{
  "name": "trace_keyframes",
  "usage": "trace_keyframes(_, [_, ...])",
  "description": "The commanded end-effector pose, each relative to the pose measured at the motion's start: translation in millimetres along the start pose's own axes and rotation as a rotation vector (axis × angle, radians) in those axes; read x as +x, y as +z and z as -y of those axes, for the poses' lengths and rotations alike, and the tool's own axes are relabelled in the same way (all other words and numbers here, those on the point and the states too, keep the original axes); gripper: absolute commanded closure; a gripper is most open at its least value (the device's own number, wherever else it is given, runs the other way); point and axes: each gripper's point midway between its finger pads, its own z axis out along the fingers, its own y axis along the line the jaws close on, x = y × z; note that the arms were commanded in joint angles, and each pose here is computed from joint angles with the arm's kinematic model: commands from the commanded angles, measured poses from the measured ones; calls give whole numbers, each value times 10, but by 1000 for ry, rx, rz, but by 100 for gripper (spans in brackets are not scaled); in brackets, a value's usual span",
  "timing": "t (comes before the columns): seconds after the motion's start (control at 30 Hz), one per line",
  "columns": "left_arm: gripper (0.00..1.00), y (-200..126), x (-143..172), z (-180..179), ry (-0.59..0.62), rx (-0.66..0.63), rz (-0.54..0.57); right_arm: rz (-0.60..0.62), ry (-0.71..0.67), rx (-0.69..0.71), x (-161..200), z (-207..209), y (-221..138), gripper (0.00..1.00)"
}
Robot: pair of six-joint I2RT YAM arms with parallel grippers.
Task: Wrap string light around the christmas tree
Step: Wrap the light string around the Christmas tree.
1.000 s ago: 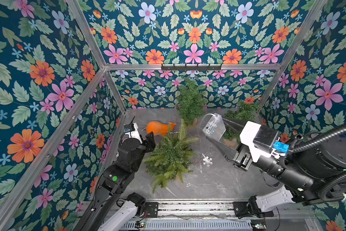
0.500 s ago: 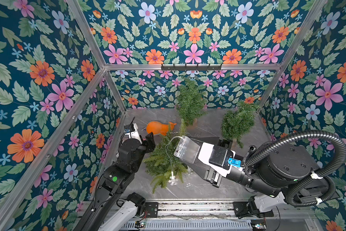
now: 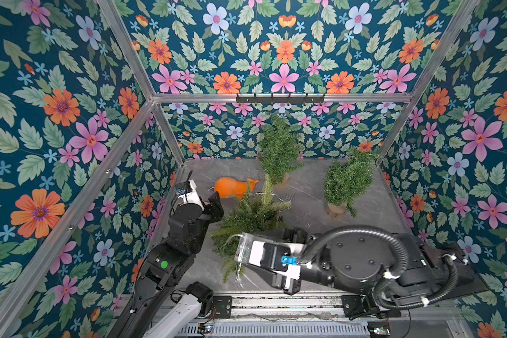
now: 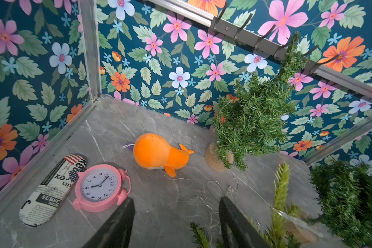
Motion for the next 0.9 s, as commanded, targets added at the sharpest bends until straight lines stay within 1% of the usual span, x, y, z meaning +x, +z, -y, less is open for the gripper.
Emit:
trace_keyframes(0.0, [35,-91,-167,-171,3,-86,70,-29,-23,-53,37,-172,192,76])
trace_keyframes(0.07, [36,-168,-254,-286,-13,-138,110,-35,-42,-52,34,-196,310,77])
trace_keyframes(0.1, [36,-204,-290,-336,-21,-159,127,-62,-50,-59,102,-251,477,77])
trace_keyframes(0.13, [36,-236,-320,-375,-29,-174,143,-68,-40,-61,112,-235,539,77])
trace_keyframes(0.23, [37,-339,-404,-460,-56,-199,187,-111,-1,-84,237,-163,760,78])
trace_keyframes(0.4, [37,-441,-455,-532,-71,-209,222,-209,-44,-51,505,-51,1106,79])
trace_keyframes(0.47, [37,-455,-450,-548,-66,-213,222,-235,-46,-53,574,-24,1193,79])
trace_keyframes(0.57, [37,-493,-458,-620,-58,-247,232,-239,-59,-57,604,16,1295,79])
trace_keyframes(0.63, [40,-568,-493,-751,-65,-316,256,-240,-89,-35,609,64,1365,79])
trace_keyframes(0.73, [41,-760,-561,-992,-96,-431,311,-253,-113,-14,652,141,1453,79])
trace_keyframes(0.8, [41,-871,-610,-1064,-126,-442,350,-261,-145,20,688,220,1511,79])
trace_keyframes(0.87, [41,-923,-637,-1067,-141,-417,371,-269,-187,57,728,286,1593,79])
